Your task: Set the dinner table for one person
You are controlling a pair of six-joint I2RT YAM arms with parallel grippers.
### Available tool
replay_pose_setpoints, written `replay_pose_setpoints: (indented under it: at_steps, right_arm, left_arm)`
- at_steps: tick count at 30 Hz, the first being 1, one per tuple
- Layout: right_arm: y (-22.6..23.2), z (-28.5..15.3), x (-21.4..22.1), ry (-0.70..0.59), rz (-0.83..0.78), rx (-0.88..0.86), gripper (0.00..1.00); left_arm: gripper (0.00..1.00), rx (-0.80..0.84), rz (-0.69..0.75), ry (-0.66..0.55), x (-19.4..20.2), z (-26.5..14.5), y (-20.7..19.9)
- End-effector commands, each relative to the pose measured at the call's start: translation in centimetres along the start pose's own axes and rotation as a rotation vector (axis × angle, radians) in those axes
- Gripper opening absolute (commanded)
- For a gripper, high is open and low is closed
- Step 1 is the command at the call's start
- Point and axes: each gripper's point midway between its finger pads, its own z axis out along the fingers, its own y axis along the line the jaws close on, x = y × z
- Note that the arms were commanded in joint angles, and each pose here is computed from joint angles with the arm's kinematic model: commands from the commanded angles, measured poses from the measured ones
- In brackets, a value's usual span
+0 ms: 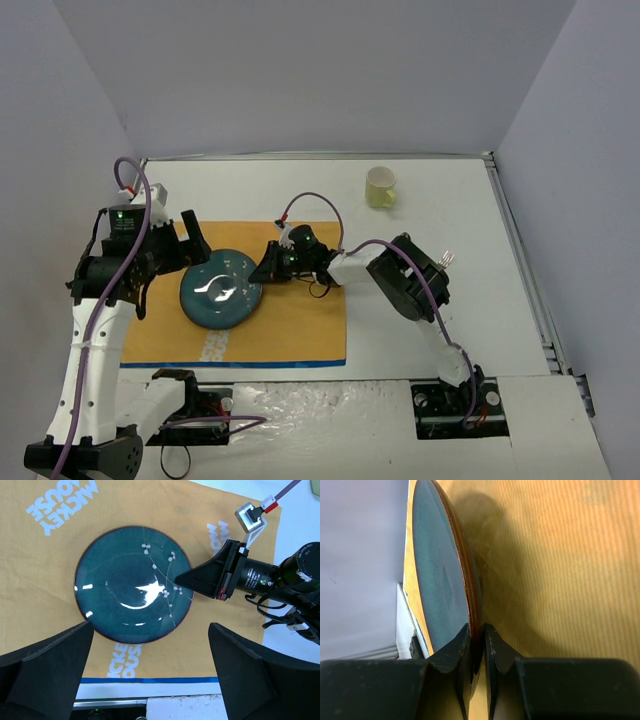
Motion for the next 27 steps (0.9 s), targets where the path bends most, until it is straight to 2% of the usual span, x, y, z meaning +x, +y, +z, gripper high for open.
replay_pose_setpoints:
  at_steps: [1, 6, 11, 14, 20, 24, 27]
  right_arm:
    - [6.5, -1.7, -3.5, -0.096, -0.139, -0.176, 0.17]
    - [4.6, -2.3, -3.9, -0.095, -0.191, -0.061, 0.43]
    - [2.9, -3.6, -4.9, -0.106, -0.25, 0.045, 0.58]
    - [1.4, -6.4, -6.6, -0.136, -0.295, 0.166, 0.64]
    - [-0.7, -16.3, -12.7, -0.306, -0.479, 0.478, 0.74]
    - [-1.5, -24.6, -17.5, -0.463, -0.567, 0.683, 0.93]
    - [-2.3, -28.9, -19.7, -0.506, -0.579, 0.774, 0.99]
  left_arm:
    - [0.97, 0.008, 0.015, -0.043, -0.7, 0.0, -0.2]
    - [0.97, 0.0, 0.016, -0.034, -0.5, 0.5, 0.0]
    - [0.97, 0.002, 0.017, -0.031, -0.4, 0.7, 0.0]
    - [0.97, -0.007, 0.02, -0.034, -0.4, 0.7, 0.2]
    - [0.97, -0.025, 0.035, -0.023, 0.3, 1.3, 0.8]
    - [0.97, -0.04, 0.049, -0.027, 1.0, 1.8, 1.4]
    - [0.97, -0.053, 0.057, -0.018, 1.8, 2.4, 2.0]
